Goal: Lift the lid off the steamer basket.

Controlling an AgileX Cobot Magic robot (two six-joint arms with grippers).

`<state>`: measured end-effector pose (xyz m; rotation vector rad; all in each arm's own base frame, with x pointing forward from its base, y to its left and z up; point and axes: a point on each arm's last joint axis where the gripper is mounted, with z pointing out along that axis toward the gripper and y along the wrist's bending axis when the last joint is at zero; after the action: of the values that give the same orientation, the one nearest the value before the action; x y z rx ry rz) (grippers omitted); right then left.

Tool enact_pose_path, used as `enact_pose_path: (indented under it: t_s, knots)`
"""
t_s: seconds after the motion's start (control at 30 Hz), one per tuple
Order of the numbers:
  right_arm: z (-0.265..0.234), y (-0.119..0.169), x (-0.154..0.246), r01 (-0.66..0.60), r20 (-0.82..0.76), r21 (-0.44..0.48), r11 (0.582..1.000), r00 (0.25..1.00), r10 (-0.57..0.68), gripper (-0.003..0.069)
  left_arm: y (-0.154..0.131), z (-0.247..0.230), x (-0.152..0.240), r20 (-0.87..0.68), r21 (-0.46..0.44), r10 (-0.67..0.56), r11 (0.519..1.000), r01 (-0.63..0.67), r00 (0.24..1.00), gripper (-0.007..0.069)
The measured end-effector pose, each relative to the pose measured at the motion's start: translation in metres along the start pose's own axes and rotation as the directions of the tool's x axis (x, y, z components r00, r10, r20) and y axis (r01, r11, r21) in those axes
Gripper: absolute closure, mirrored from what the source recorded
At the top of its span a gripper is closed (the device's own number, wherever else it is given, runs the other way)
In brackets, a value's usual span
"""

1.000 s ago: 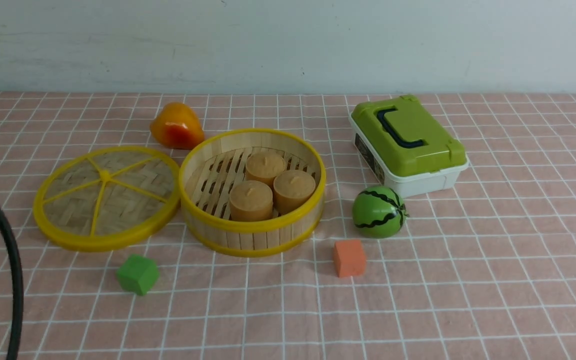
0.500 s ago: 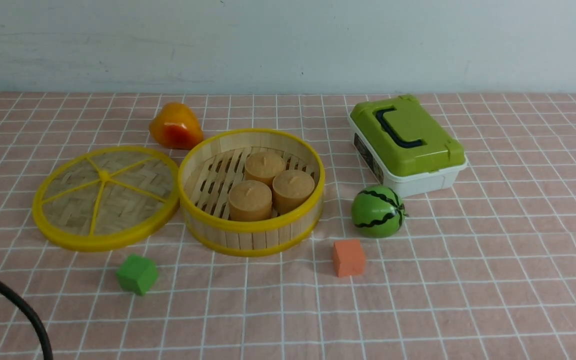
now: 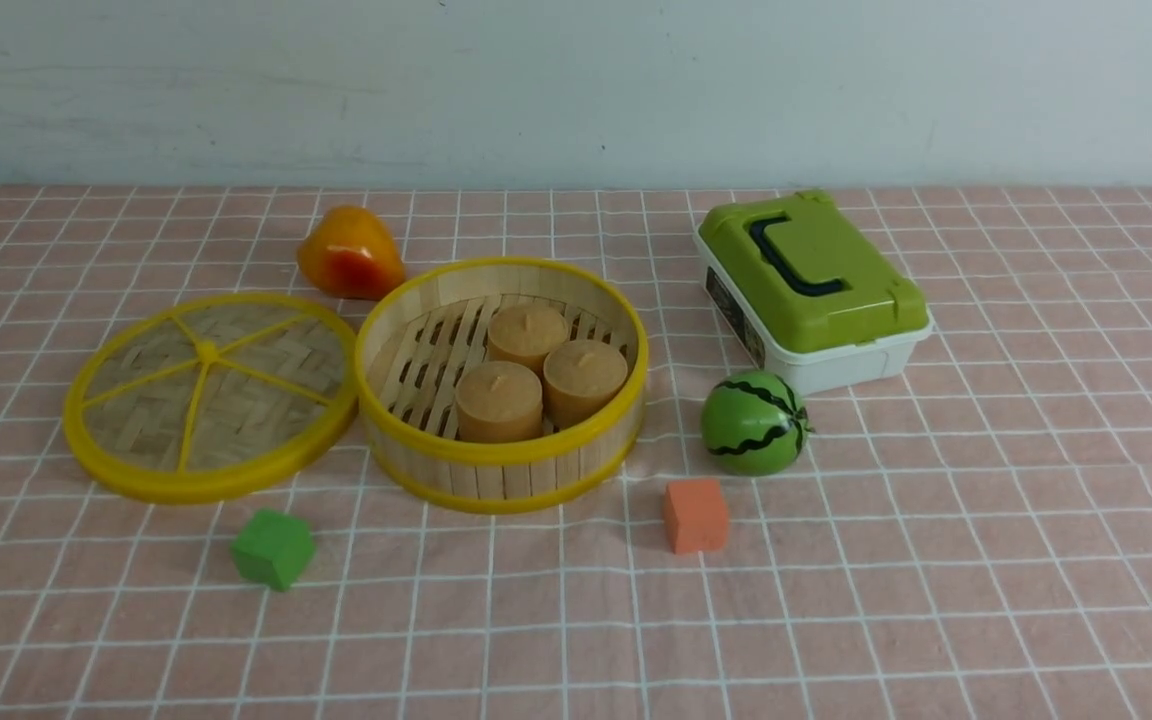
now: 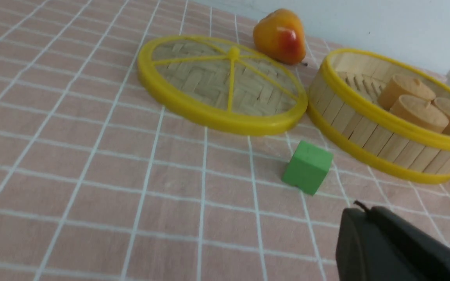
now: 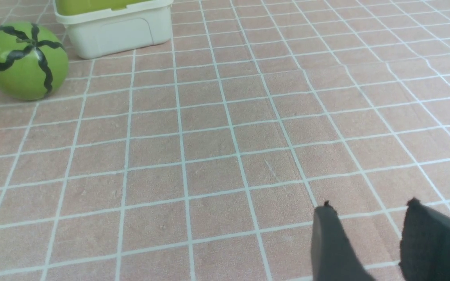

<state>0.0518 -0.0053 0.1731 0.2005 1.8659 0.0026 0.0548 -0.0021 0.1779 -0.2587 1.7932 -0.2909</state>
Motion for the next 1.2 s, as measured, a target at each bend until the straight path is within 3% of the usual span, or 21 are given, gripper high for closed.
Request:
enact_pose_path:
  t_s: [0.17, 0.37, 0.77, 1.2]
  knots:
    - [0.0, 0.0, 0.0, 0.0, 0.0, 0.0, 1.0, 1.0, 0.0, 0.0418, 0.0034, -0.0002, 0.0082, -0.067, -0.04, -0.041, 0.998, 0.039, 0.997, 0.0638]
    - [0.0, 0.0, 0.0, 0.0, 0.0, 0.0, 1.0, 1.0, 0.0, 0.0418, 0.0065, -0.0004, 0.0074, -0.052, -0.1, 0.027, 0.994, -0.032, 0.998, 0.0637]
    - [0.0, 0.0, 0.0, 0.0, 0.0, 0.0, 1.0, 1.0, 0.0, 0.0418, 0.0057, -0.0004, 0.0077, -0.068, -0.083, 0.182, 0.979, -0.187, 0.981, 0.0636]
    - [0.0, 0.0, 0.0, 0.0, 0.0, 0.0, 1.0, 1.0, 0.0, 0.0418, 0.0057, -0.0004, 0.0077, -0.07, -0.083, 0.188, 0.977, -0.194, 0.98, 0.0634]
